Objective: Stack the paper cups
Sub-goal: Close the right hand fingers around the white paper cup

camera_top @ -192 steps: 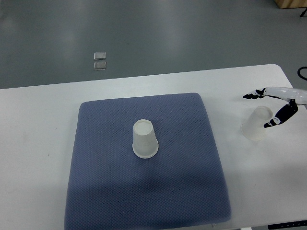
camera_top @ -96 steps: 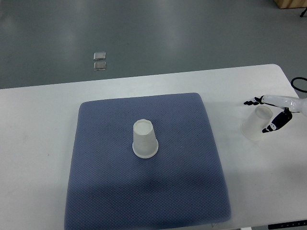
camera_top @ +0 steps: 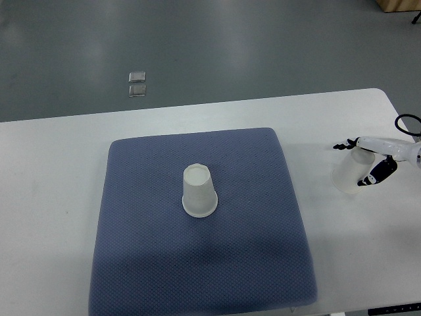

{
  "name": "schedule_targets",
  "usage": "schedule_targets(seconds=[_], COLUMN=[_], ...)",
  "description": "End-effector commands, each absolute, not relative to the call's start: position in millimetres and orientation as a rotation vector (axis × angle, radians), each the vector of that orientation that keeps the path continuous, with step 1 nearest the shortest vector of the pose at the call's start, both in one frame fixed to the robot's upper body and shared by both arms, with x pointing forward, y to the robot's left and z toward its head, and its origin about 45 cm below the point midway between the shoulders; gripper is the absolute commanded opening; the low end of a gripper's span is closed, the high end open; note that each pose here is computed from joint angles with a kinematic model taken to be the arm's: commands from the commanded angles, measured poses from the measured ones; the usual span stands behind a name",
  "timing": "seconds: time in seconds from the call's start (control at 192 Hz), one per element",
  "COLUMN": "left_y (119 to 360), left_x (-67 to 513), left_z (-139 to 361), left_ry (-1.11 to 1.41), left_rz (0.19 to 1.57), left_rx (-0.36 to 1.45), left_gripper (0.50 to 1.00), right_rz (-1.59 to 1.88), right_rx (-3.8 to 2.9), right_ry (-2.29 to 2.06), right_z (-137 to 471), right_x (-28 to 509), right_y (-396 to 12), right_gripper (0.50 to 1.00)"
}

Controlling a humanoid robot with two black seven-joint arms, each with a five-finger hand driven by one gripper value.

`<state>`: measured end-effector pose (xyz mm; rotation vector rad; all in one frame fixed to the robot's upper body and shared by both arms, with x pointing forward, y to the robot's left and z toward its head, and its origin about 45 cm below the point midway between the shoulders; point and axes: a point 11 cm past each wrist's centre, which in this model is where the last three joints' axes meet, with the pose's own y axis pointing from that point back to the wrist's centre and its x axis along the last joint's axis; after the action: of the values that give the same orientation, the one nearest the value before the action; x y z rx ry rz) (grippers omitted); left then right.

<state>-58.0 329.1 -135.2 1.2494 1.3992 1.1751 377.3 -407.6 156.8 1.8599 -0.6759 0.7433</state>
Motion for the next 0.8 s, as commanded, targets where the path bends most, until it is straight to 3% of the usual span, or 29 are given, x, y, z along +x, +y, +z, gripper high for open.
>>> schedule_targets(seconds=[0.0,0.156,0.537,0.793], left_y=[329,329,329,329], left_x=[-58,-58,-58,-58], left_z=[-135,-135,-135,-135], left_ry=[1.399,1.399,1.399,1.399], left_rz=[1.175,1.175,1.175,1.175], left_rx=[1.25,1.25,1.25,1.25], left_gripper=[1.0,1.0,1.0,1.0], right_rz=[0.77,0.784,0.805,0.815], right_rx=[1.843,1.837,1.829,1.828], right_ry=[-0.674,-0.682,-0.679,-0.685], right_z=[156,156,163,167], right_x=[376,377,379,381], right_y=[-408,-409,-413,-413], right_gripper=[0.805,0.795,0.699,0.697])
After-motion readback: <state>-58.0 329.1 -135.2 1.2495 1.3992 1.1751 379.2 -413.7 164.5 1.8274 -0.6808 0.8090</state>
